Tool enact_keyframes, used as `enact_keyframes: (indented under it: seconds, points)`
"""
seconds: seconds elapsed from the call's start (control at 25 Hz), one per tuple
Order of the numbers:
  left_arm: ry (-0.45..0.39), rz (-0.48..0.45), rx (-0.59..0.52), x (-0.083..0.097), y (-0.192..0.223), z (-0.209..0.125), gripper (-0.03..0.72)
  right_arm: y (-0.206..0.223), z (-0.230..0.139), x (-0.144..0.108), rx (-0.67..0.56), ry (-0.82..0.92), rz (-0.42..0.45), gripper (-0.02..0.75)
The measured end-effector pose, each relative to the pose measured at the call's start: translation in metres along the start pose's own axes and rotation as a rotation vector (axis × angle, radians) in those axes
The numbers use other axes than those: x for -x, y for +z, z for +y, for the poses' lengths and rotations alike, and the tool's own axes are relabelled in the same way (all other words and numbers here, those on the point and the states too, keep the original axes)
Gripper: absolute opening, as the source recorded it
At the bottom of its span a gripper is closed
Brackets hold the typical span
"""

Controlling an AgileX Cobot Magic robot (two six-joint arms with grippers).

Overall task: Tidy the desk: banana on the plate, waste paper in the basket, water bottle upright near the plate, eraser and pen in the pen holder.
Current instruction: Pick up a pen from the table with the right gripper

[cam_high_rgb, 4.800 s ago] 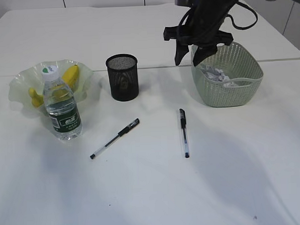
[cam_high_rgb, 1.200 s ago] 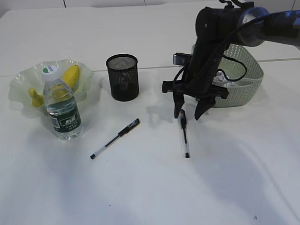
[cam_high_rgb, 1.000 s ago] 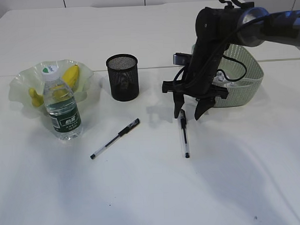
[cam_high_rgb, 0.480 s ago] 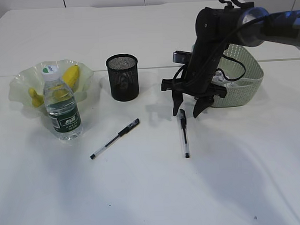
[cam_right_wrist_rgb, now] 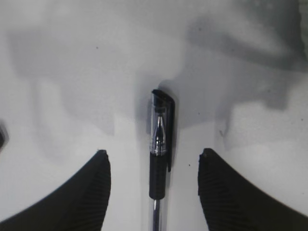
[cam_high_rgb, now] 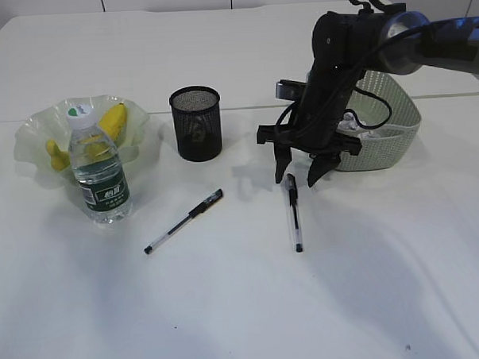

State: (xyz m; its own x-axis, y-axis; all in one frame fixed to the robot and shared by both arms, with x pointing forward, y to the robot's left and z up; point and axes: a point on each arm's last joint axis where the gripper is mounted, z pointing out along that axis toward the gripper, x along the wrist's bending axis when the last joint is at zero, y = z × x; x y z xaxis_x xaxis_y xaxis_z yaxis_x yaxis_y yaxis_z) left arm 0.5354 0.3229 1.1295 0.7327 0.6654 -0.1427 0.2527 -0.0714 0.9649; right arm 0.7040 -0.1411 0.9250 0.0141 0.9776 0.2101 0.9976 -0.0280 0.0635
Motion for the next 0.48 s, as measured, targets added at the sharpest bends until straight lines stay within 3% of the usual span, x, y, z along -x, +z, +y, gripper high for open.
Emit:
enact_keyframes:
  seconds: [0.48]
  points:
    - [0.0,0.0,0.0,0.0,0.0,0.0,0.192,0.0019,0.001,-0.0001,0.008,0.005,0.004,0.427]
